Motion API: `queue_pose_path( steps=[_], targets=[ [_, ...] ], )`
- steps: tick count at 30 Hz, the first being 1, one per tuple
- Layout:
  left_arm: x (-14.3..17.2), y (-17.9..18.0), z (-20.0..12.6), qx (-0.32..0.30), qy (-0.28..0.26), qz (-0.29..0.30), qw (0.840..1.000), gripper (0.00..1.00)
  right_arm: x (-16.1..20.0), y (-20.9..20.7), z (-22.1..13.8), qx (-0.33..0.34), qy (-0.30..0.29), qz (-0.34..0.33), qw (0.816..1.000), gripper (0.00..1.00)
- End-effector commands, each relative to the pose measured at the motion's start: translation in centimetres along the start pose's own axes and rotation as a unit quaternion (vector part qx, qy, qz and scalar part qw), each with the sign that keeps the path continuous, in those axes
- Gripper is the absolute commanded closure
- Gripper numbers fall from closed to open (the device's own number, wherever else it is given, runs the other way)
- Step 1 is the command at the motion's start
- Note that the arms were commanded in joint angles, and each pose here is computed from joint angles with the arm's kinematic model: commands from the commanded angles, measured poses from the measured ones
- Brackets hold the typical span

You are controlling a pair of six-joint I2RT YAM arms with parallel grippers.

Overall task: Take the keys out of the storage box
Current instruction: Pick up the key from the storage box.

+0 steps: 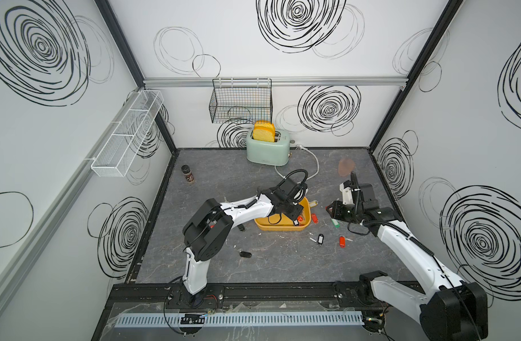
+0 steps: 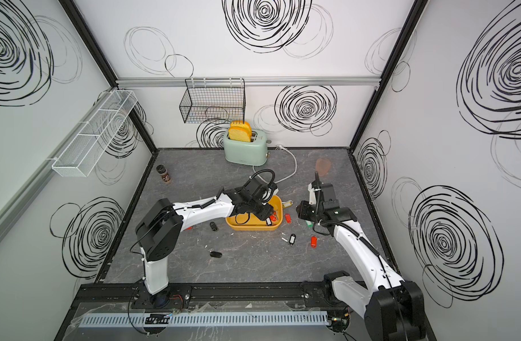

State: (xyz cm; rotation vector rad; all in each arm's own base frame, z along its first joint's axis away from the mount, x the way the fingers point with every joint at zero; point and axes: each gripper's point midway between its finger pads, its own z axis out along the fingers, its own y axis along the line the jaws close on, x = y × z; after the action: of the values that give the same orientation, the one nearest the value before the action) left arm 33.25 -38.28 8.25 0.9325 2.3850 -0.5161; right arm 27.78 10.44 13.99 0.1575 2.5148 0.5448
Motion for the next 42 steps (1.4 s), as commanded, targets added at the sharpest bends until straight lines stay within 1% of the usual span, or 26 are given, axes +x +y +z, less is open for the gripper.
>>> queue_pose_path(
  steps=[1, 8, 18, 38, 42],
  targets=[
    [-2.1, 0.2, 0.5, -0.011, -0.03, 0.021, 0.999, 0.5, -0.5, 0.3, -0.5, -0.009, -0.012, -0.008, 1.0, 0.65],
    [-2.6, -0.1, 2.0, -0.012, -0.027, 0.034, 0.999, 0.53, -0.3, 0.0, -0.3, -0.006, -0.01, -0.006, 1.0, 0.65],
    [-2.4, -0.4, 3.6, -0.016, -0.015, 0.046, 0.999, 0.57, 0.0, -0.3, 0.0, -0.001, -0.006, -0.002, 1.0, 0.65],
    [-0.9, -0.3, 5.8, -0.028, 0.005, 0.05, 0.998, 0.65, 0.0, -0.6, 0.2, 0.002, -0.005, 0.001, 1.0, 0.65],
    [-0.6, -0.1, 6.1, -0.033, 0.008, 0.05, 0.998, 0.67, -0.1, -0.6, 0.2, 0.001, -0.005, 0.001, 1.0, 0.65]
  ],
)
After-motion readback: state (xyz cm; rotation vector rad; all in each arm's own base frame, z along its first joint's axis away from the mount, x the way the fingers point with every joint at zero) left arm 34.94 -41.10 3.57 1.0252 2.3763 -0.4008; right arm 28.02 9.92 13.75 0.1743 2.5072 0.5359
